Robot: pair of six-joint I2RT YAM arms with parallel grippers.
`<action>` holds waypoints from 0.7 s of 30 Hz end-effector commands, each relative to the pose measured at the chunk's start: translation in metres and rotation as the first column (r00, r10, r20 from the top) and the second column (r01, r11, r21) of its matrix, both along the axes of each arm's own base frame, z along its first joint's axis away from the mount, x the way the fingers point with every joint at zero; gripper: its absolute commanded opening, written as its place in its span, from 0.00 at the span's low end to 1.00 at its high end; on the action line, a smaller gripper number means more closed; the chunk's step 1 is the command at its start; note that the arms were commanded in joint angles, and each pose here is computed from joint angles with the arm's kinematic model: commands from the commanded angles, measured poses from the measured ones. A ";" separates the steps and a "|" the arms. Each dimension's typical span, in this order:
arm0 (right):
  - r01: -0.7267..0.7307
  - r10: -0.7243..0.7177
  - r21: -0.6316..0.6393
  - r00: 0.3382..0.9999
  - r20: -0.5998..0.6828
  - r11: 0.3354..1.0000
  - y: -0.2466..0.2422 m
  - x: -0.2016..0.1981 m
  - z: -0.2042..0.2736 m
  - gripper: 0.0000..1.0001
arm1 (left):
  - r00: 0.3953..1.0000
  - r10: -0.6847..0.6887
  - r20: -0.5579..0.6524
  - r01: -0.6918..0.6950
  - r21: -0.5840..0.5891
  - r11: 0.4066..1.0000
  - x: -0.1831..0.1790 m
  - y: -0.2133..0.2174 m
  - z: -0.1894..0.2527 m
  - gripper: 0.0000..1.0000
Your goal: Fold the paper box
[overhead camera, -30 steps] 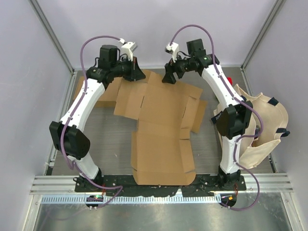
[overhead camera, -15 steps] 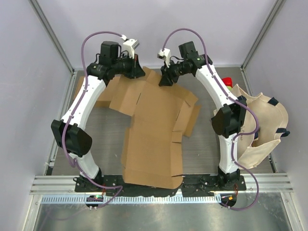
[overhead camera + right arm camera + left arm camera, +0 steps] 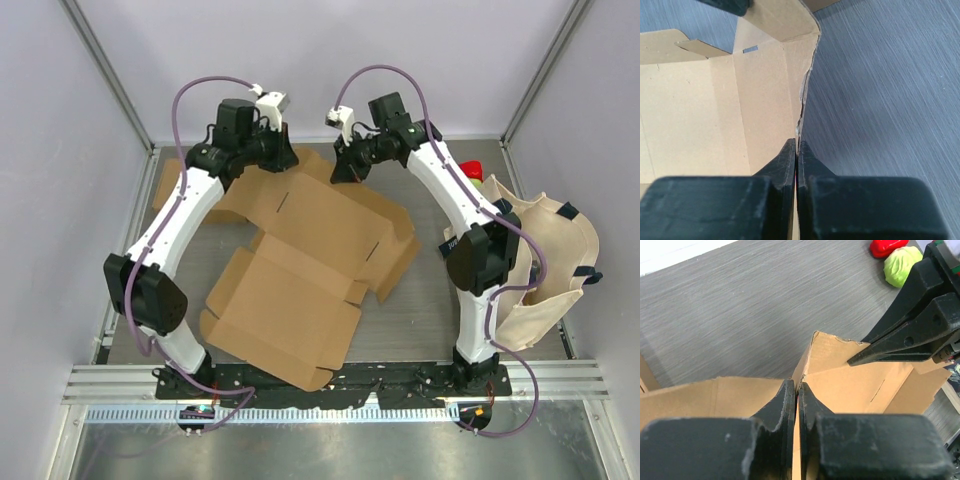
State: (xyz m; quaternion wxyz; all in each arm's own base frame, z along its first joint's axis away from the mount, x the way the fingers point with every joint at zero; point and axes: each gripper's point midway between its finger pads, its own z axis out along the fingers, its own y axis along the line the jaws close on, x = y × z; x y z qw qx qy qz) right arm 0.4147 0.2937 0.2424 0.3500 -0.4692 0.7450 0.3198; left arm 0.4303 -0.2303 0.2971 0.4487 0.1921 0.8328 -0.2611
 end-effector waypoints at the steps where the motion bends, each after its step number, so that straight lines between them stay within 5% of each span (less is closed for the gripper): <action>1: 0.072 -0.077 0.036 0.988 0.134 0.997 -0.001 0.009 0.045 0.01 | 0.992 0.095 0.080 -0.090 -0.064 0.994 -0.002 0.011 0.033 0.08; 5: 0.136 -0.129 -0.024 0.975 0.179 0.990 -0.007 0.016 0.044 0.01 | 0.992 0.118 0.039 -0.115 -0.087 0.990 -0.009 0.013 0.022 0.21; 9: 0.202 -0.170 -0.108 0.952 0.256 0.973 -0.013 0.021 0.042 0.01 | 0.990 0.120 -0.074 -0.127 -0.098 0.987 -0.030 0.016 -0.007 0.44; 14: 0.257 -0.195 -0.148 0.919 0.343 0.955 -0.017 0.025 0.050 0.01 | 0.985 0.104 -0.137 -0.131 -0.204 0.970 -0.061 0.026 -0.005 0.48; 18: 0.268 -0.173 -0.191 0.898 0.405 0.944 -0.016 0.023 0.053 0.01 | 0.955 0.228 -0.188 -0.268 -0.232 0.935 -0.062 0.061 -0.006 0.46; 21: 0.257 -0.141 -0.212 0.885 0.444 0.943 -0.012 0.019 0.059 0.01 | 0.944 0.242 -0.226 -0.308 -0.329 0.893 -0.050 0.077 0.009 0.59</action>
